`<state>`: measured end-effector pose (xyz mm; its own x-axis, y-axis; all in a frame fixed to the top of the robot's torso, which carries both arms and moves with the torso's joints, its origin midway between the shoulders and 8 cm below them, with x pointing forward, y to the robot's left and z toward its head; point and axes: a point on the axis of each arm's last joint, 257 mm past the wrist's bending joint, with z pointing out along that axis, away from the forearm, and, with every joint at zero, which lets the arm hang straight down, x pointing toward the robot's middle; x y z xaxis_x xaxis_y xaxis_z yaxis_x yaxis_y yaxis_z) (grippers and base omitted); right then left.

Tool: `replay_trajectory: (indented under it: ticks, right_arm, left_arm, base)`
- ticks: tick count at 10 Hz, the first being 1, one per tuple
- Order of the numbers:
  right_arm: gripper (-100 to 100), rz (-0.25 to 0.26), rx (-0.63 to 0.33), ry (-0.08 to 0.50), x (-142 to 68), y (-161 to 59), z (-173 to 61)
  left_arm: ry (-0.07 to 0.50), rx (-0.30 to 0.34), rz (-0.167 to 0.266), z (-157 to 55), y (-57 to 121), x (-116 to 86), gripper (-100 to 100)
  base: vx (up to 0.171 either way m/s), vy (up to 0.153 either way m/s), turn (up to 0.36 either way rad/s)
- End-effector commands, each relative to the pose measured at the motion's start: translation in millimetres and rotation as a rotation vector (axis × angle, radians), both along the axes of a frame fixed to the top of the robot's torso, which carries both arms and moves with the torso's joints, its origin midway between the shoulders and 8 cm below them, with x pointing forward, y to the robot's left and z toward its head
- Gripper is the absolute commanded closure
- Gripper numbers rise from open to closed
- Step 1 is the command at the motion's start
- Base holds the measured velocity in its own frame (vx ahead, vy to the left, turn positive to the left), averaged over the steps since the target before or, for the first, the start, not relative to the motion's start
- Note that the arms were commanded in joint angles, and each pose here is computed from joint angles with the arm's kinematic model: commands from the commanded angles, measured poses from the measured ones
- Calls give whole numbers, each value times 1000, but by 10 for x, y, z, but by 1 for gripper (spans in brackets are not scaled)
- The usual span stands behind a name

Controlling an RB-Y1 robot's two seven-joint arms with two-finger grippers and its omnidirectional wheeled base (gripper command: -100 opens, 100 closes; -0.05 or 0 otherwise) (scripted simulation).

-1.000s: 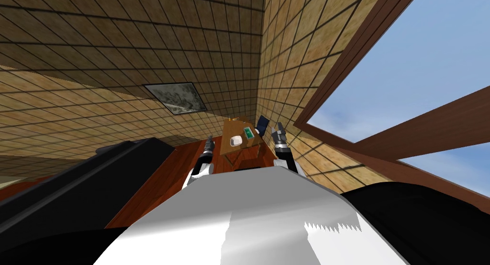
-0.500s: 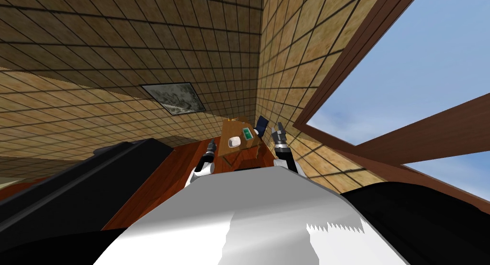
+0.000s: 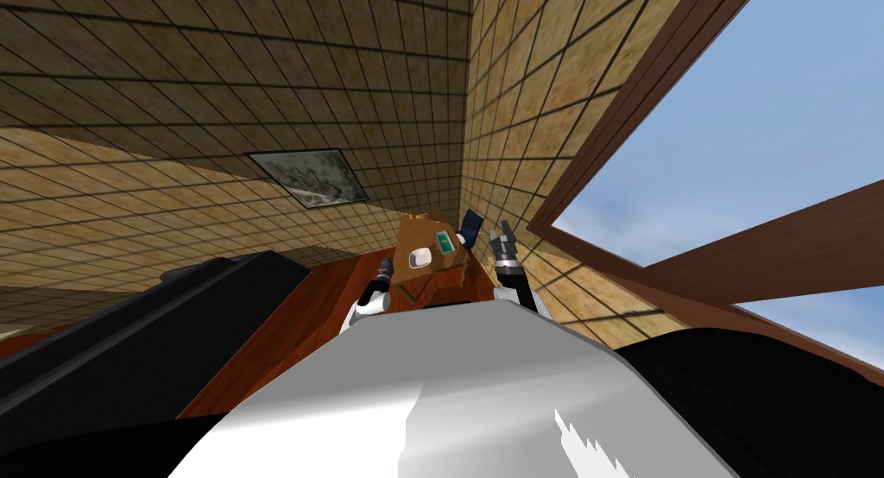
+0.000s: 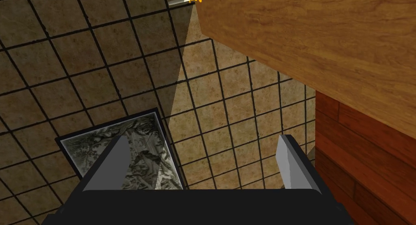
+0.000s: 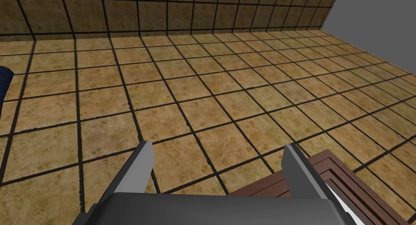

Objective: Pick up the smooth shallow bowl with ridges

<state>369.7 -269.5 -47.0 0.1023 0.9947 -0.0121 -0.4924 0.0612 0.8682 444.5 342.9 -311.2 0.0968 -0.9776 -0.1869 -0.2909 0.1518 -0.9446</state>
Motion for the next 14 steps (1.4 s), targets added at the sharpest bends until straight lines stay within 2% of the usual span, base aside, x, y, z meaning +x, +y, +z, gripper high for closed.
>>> replay_trajectory:
  ticks: [1, 7, 8, 9, 13, 14]
  right_arm:
    - [0, 0, 0, 0, 0, 0, 0]
    - [0, 0, 0, 0, 0, 0, 0]
    - [0, 0, 0, 0, 0, 0, 0]
    - [0, 0, 0, 0, 0, 0, 0]
    - [0, 0, 0, 0, 0, 0, 0]
    - [0, 0, 0, 0, 0, 0, 0]
  left_arm:
    - [28, -9, 2, -134, -1, -5, -100]
    - [231, -97, 11, -956, -191, -128, -100]
    - [231, -97, 11, -956, -191, -128, -100]
    - [263, -114, 14, -1084, -241, -164, -100]
    - [381, -190, 22, -1549, -511, -341, -100]
    - [430, -234, 26, -1736, -700, -433, -100]
  base:
    - [26, -33, -1]
    - [56, -39, -15]
    - [43, -25, -2]
    - [29, -14, -10]
    - [64, -31, -16]
    - [109, -29, -29]
